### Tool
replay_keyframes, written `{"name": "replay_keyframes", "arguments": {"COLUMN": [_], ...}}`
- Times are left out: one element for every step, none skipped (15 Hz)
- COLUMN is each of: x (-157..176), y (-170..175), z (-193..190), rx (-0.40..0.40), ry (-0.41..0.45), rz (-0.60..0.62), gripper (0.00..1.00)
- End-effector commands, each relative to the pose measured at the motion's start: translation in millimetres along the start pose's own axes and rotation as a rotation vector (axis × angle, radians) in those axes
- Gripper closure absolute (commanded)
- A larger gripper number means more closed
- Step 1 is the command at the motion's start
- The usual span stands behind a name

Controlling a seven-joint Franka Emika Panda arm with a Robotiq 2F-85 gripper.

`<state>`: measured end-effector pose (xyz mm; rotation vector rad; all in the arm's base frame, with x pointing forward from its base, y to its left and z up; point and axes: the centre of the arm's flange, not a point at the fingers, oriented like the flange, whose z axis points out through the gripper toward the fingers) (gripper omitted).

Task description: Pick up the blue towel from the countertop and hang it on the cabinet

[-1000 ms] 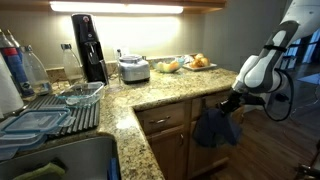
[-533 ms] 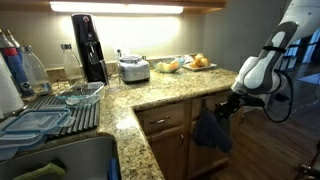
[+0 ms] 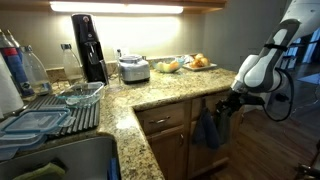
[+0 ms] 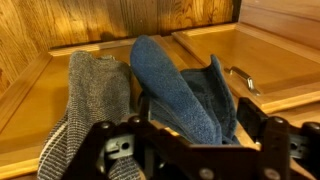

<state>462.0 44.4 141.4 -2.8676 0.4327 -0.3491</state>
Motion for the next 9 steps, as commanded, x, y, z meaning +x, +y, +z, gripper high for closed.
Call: {"name": "replay_keyframes", "arguments": {"x": [-14,-17,-20,-22,-10,-12,-14,-15,-15], "y": [-12,-16,-21,-25,-26,-31,-34,-34,-34], "z": [-42,-47,-52,-58,-23,-28,-31,-34,-35], "rx": [-0.013,-0.015,-0.018,-0.013,0.002,0.002,0.001,-0.001,-0.003], "ry": [-0.049,-0.061,-0.069,-0.075,-0.058,-0.062,-0.063,-0.061,-0.061], "rz": [-0.01,-0.024,-0.037,-0.05,-0.044,-0.051,-0.056,-0.059,-0.059], "gripper": [0.0,0.0,0.0,0.0,0.0,0.0,0.0,0.0,0.0]}}
